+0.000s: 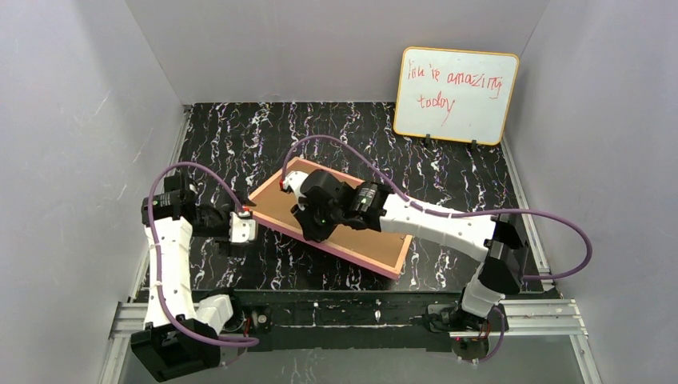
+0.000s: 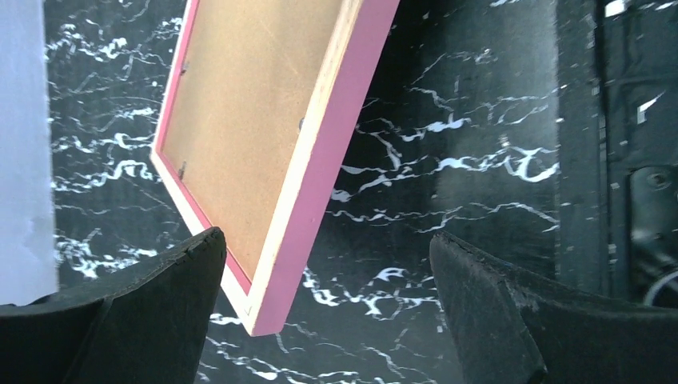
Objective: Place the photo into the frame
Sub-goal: Turn over the photo frame at the center of the board.
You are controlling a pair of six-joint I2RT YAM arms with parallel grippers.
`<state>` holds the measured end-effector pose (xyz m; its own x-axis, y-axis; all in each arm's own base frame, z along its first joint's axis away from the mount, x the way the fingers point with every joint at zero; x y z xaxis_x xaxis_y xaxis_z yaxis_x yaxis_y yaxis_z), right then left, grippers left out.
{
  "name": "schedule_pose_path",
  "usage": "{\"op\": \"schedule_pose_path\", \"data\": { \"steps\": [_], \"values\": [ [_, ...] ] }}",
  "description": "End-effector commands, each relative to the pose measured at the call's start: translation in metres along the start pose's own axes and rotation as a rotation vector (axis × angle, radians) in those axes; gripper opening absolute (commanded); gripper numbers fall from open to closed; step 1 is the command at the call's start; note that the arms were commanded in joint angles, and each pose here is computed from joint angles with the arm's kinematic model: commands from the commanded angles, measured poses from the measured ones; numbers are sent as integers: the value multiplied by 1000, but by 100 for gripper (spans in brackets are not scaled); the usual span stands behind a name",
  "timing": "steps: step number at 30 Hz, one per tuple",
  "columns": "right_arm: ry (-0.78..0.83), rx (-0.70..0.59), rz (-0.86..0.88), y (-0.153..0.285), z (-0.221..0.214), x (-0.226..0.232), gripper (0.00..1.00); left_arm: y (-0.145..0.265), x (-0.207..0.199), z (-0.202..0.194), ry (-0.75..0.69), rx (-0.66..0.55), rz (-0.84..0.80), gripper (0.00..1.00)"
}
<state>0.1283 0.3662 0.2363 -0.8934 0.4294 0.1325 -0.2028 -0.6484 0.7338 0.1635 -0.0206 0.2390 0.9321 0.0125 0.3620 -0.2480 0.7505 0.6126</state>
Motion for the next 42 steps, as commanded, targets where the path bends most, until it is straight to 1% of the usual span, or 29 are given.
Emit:
{"op": "schedule_pose_path", "data": {
  "steps": [1, 5, 8, 11, 13, 16, 17, 18, 19, 20, 21, 22, 23, 26, 28, 31, 32, 36, 38, 40, 42],
  "values": [
    [-38, -177, 91, 44, 44, 1, 1, -6, 23, 1, -342, -22, 47, 96],
    [-62, -192, 112, 49, 54, -7, 1, -17, 38, -4, -499, 11, 62, 91],
    [-70, -193, 114, 51, 59, -13, 1, -24, 55, -2, -563, 22, 109, 82],
    [-88, -200, 115, 53, 64, -20, 1, -36, 63, -5, -646, 55, 83, 74],
    [-97, -202, 115, 55, 67, -24, 1, -41, 69, -4, -682, 56, 85, 64],
    [-102, -199, 94, 58, 70, -32, 1, -46, 80, 3, -692, 47, 117, 49],
    [-101, -200, 85, 60, 71, -34, 4, -49, 82, 5, -703, 46, 112, 46],
    [-102, -202, 78, 62, 72, -36, 7, -50, 85, 6, -707, 54, 112, 42],
    [-104, -203, 70, 64, 72, -40, 14, -50, 87, 6, -700, 58, 111, 38],
    [-102, -203, 62, 66, 72, -42, 25, -50, 91, 7, -682, 57, 115, 34],
    [-98, -202, 51, 68, 72, -45, 39, -50, 94, 8, -657, 54, 120, 28],
    [-90, -198, 40, 71, 72, -46, 50, -48, 97, 10, -632, 50, 126, 25],
    [-76, -191, 31, 73, 71, -47, 57, -47, 100, 12, -605, 49, 130, 22],
    [-46, -164, 0, 80, 65, -50, 73, -45, 103, 15, -559, 40, 141, 22],
    [-25, -140, -3, 84, 59, -50, 80, -43, 104, 17, -532, 33, 145, 21],
    [11, -106, 7, 89, 49, -47, 95, -41, 104, 21, -492, 21, 123, 20],
    [29, -91, 4, 89, 45, -46, 98, -41, 104, 22, -479, 17, 110, 20],
    [99, -32, -40, 89, 34, -41, 99, -41, 103, 22, -431, 15, 81, 19],
    [127, -27, -52, 90, 33, -38, 99, -41, 103, 21, -417, 20, 72, 19],
    [140, -23, -81, 90, 33, -37, 98, -41, 103, 21, -400, 21, 69, 18],
    [187, -3, -102, 87, 31, -36, 94, -41, 105, 20, -377, 22, 70, 18]
  ]
}}
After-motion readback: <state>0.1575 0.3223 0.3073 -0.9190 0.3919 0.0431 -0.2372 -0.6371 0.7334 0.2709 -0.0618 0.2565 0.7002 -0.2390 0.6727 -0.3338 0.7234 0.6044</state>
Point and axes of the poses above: each gripper's point midway between its finger pads, its own y axis back along the fingers, its own x axis along the line the jaws close on, z = x × y, the point moved 7 cm from there along y, back along the fingers, and after that the axes turned 4 degrees about y, right-handed, at the moved point
